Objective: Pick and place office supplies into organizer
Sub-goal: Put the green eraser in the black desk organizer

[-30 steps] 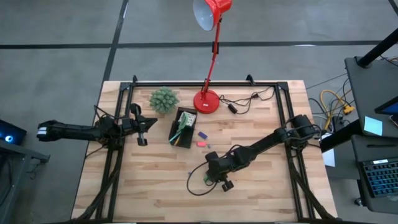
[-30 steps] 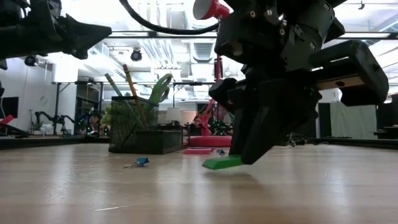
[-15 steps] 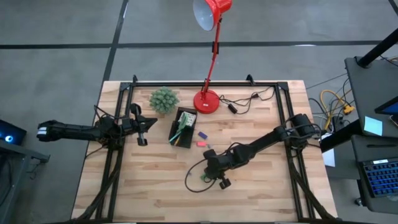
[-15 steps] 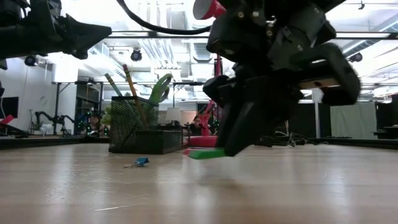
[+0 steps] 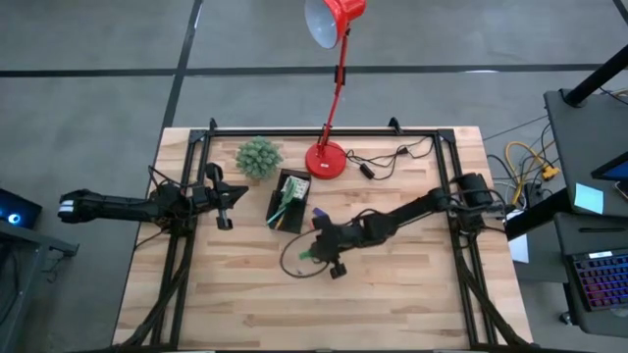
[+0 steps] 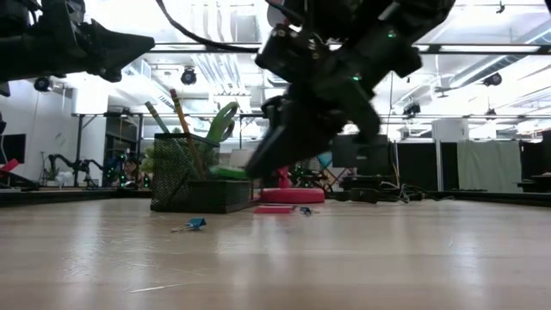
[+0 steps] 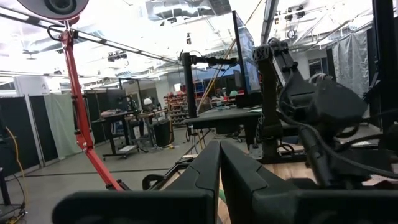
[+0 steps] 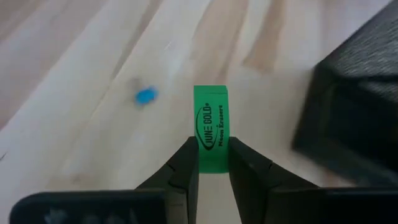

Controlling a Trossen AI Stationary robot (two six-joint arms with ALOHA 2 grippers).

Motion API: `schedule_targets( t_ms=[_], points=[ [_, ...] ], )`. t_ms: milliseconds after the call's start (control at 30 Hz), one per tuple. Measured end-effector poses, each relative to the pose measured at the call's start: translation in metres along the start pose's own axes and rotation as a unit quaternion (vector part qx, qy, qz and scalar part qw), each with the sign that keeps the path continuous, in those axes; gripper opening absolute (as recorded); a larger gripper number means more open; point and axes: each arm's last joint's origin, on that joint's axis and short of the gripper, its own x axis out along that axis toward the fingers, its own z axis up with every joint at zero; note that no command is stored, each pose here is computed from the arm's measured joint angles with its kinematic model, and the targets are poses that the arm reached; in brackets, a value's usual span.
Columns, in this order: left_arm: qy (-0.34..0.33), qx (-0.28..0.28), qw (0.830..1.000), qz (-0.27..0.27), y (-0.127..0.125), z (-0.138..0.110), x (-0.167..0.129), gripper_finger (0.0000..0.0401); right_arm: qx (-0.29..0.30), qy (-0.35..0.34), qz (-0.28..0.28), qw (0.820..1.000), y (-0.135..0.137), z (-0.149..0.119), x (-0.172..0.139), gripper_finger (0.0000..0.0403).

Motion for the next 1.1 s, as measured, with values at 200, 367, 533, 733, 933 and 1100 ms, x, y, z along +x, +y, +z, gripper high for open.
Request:
schedule_targets(
  t_ms=[200,367,533,733,933,1100],
  points=[
    [0.0,0.0,1.0,0.0,0.0,0.0,0.0,0.0,0.023,-0.059,-0.037,0.997,-0.028,0.007,-0.001,0.0068],
    [0.0,0.0,1.0,0.0,0.0,0.0,0.0,0.0,0.063,-0.08,-0.063,0.993,-0.051,0.005,-0.003,0.0068],
    [0.0,0.0,1.0,0.0,0.0,0.0,0.0,0.0,0.119,-0.079,-0.082,0.986,-0.073,-0.002,-0.005,0.0068],
    [0.0,0.0,1.0,0.0,0.0,0.0,0.0,0.0,0.174,-0.082,-0.102,0.976,-0.096,-0.01,-0.008,0.0068],
    [0.0,0.0,1.0,0.0,0.0,0.0,0.0,0.0,0.22,-0.083,-0.113,0.965,-0.11,-0.016,-0.01,0.0068],
    [0.0,0.0,1.0,0.0,0.0,0.0,0.0,0.0,0.224,-0.083,-0.112,0.965,-0.11,-0.016,-0.01,0.0068]
  ],
)
